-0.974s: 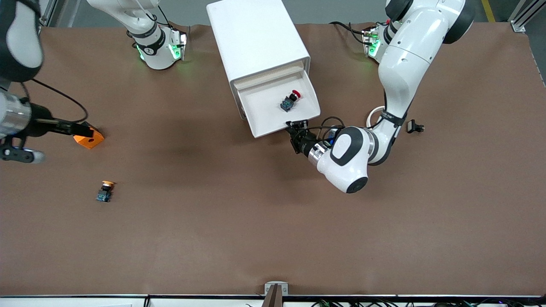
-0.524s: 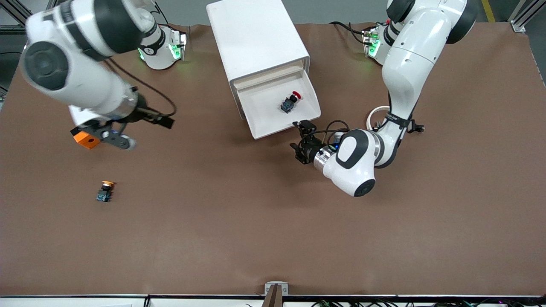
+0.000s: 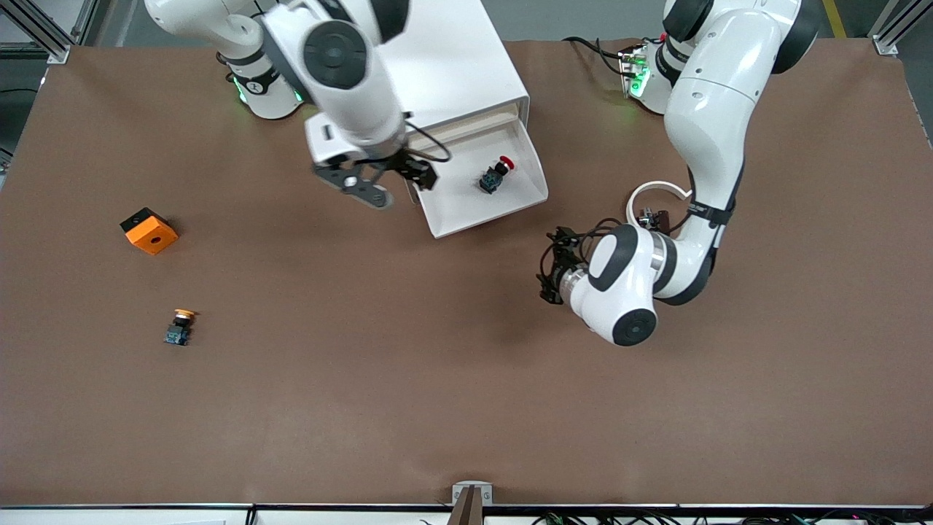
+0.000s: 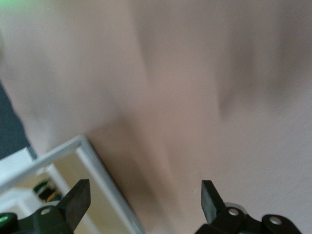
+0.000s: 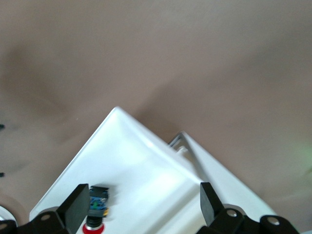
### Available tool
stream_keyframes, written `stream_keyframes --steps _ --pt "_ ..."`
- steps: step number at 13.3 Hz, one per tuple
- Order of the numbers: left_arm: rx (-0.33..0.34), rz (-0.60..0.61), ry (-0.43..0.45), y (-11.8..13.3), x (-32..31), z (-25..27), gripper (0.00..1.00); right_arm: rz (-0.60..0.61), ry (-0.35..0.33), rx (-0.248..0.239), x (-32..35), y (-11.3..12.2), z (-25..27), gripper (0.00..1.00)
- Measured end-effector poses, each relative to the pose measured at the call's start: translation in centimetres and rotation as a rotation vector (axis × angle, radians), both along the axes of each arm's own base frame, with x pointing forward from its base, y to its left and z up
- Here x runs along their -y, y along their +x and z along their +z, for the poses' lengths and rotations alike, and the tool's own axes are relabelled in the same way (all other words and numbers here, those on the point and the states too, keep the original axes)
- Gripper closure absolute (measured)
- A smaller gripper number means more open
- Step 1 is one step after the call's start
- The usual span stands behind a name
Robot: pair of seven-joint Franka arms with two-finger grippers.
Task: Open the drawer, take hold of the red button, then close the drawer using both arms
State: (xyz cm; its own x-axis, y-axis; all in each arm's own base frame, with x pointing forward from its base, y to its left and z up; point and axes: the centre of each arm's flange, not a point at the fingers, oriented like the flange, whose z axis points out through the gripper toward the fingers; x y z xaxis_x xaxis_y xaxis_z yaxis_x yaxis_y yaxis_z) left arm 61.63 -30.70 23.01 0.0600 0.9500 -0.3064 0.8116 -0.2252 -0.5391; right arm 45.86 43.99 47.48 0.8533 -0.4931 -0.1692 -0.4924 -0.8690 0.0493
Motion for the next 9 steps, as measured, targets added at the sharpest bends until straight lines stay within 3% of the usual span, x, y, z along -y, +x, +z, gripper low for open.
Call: stream_keyframes --steps 3,6,9 --pt "0.115 -0.117 0.027 2.0 -3.6 3.3 0.00 0.024 -0.008 0.005 -5.2 -2.6 -4.6 0.00" --pt "0.255 -0.308 0.064 2.8 -5.3 9.8 0.00 -0.029 -0.014 0.021 -9.5 -5.6 -7.8 0.00" --pt "0.349 -0.440 0.042 3.0 -6.9 15.3 0.00 -0.076 -0.028 0.024 -11.8 -7.7 -10.0 0.00"
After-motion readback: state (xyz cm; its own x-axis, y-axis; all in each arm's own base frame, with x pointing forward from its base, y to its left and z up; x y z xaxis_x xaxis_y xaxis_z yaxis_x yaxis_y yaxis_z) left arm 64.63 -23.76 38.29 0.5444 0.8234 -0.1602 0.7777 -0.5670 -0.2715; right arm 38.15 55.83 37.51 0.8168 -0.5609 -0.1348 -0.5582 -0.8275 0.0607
